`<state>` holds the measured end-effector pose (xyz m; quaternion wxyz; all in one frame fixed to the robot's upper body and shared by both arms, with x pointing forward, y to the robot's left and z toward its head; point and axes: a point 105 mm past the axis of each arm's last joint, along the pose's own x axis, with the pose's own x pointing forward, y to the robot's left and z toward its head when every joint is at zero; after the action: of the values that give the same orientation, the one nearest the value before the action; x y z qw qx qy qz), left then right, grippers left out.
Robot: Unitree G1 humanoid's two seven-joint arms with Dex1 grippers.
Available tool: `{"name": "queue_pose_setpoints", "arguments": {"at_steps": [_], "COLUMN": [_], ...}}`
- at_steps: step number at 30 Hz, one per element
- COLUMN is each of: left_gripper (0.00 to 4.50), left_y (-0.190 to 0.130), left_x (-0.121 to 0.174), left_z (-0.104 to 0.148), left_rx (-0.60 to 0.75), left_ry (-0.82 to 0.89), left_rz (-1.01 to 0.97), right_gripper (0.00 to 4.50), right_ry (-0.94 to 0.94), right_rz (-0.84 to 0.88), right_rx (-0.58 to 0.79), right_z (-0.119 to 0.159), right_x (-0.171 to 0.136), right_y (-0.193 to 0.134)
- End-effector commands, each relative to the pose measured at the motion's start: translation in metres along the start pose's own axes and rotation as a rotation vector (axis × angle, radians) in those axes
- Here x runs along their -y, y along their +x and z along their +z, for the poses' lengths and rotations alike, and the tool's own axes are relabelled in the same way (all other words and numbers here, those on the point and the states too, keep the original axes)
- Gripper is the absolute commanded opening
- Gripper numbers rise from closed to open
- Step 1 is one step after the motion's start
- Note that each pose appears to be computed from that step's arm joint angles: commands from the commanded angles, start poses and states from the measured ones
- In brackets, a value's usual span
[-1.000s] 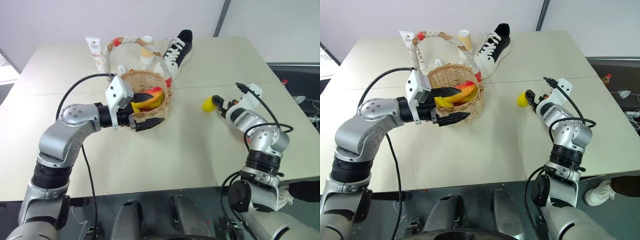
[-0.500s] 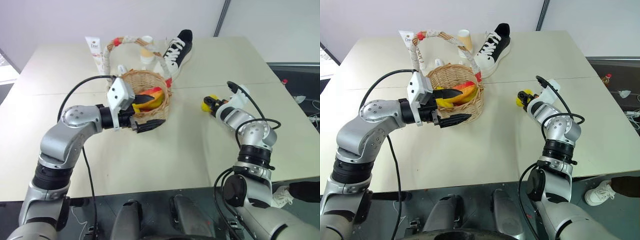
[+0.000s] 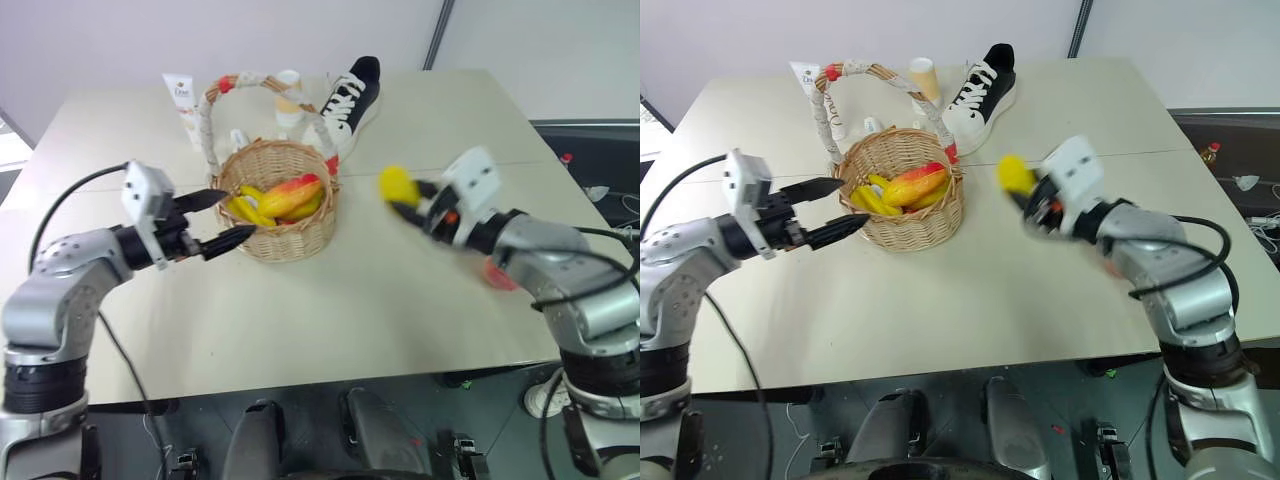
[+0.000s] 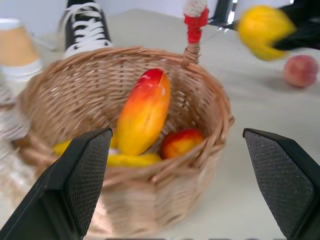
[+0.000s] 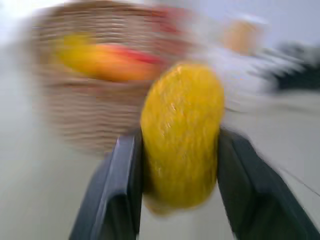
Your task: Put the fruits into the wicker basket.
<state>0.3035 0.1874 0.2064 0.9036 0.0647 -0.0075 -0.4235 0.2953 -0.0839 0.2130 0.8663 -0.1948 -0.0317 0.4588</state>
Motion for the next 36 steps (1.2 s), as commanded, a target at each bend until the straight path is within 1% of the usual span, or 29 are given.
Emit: {"name": "queue_pose_setpoints", "arguments": {"at_steps": [1, 3, 5, 7, 10, 12, 14, 15, 16, 18, 21, 23, 24, 26, 29, 31, 32, 34, 35, 36], "left_gripper": [4.5, 4.5, 4.5, 4.5, 4.5, 4.5, 4.5, 4.5, 4.5, 4.5, 4.5, 4.5, 4.5, 4.5, 4.5, 4.5, 4.5, 4.5, 4.5, 4.5], "left_y": [-0.01, -0.012, -0.013, -0.014, -0.013, -0.013, -0.012, -0.011, -0.011, -0.009, -0.003, 0.004, 0.009, 0.018, 0.04, 0.056, 0.062, 0.074, 0.079, 0.083], "left_x": [-0.007, -0.008, -0.009, -0.006, 0.002, 0.006, 0.008, 0.009, 0.009, 0.01, 0.018, 0.026, 0.031, 0.041, 0.067, 0.088, 0.095, 0.102, 0.104, 0.105], "left_z": [0.012, 0.011, 0.009, 0.01, 0.009, 0.008, 0.008, 0.009, 0.01, 0.01, 0.014, 0.017, 0.019, 0.02, 0.024, 0.024, 0.023, 0.017, 0.014, 0.011], "left_rx": [0.041, 0.036, 0.033, 0.045, 0.059, 0.058, 0.064, 0.068, 0.071, 0.076, 0.093, 0.104, 0.107, 0.106, 0.126, 0.12, 0.114, 0.097, 0.087, 0.076], "left_ry": [0.045, 0.045, 0.043, 0.036, 0.028, 0.027, 0.026, 0.025, 0.024, 0.023, 0.02, 0.021, 0.023, 0.028, 0.028, 0.051, 0.062, 0.081, 0.084, 0.102], "left_rz": [0.031, 0.038, 0.05, 0.051, 0.048, 0.049, 0.049, 0.05, 0.051, 0.051, 0.018, -0.02, -0.046, -0.097, -0.224, -0.318, -0.351, -0.391, -0.402, -0.416], "right_gripper": [1.51, 1.51, 1.51, 1.51, 1.51, 1.51, 2.54, 2.95, 3.45, 4.44, 4.44, 4.44, 4.44, 4.44, 4.44, 4.44, 4.44, 4.44, 4.44, 4.44], "right_ry": [-0.073, -0.083, -0.088, -0.082, -0.094, -0.106, -0.091, -0.092, -0.099, -0.124, -0.173, -0.192, -0.19, -0.179, -0.15, -0.116, -0.1, -0.05, -0.046, 0.003], "right_rz": [0.099, 0.108, 0.091, 0.009, -0.129, -0.152, -0.135, -0.125, -0.114, -0.08, 0.025, 0.072, 0.08, 0.068, -0.013, -0.145, -0.2, -0.322, -0.367, -0.421], "right_rx": [0.131, 0.15, 0.161, 0.146, 0.082, 0.065, 0.085, 0.1, 0.117, 0.185, 0.306, 0.325, 0.298, 0.209, -0.057, -0.234, -0.295, -0.382, -0.407, -0.411], "right_z": [0.036, 0.042, 0.049, 0.052, 0.042, 0.038, 0.04, 0.043, 0.046, 0.059, 0.079, 0.077, 0.071, 0.053, -0.001, -0.037, -0.05, -0.072, -0.079, -0.086], "right_x": [-0.017, -0.02, -0.018, -0.007, 0.016, 0.021, 0.02, 0.019, 0.017, 0.011, -0.002, -0.005, -0.003, 0.004, 0.021, 0.039, 0.045, 0.054, 0.057, 0.058], "right_y": [0.024, 0.035, 0.057, 0.082, 0.109, 0.118, 0.121, 0.122, 0.122, 0.116, 0.086, 0.058, 0.044, 0.022, -0.031, -0.068, -0.084, -0.113, -0.124, -0.135]}}
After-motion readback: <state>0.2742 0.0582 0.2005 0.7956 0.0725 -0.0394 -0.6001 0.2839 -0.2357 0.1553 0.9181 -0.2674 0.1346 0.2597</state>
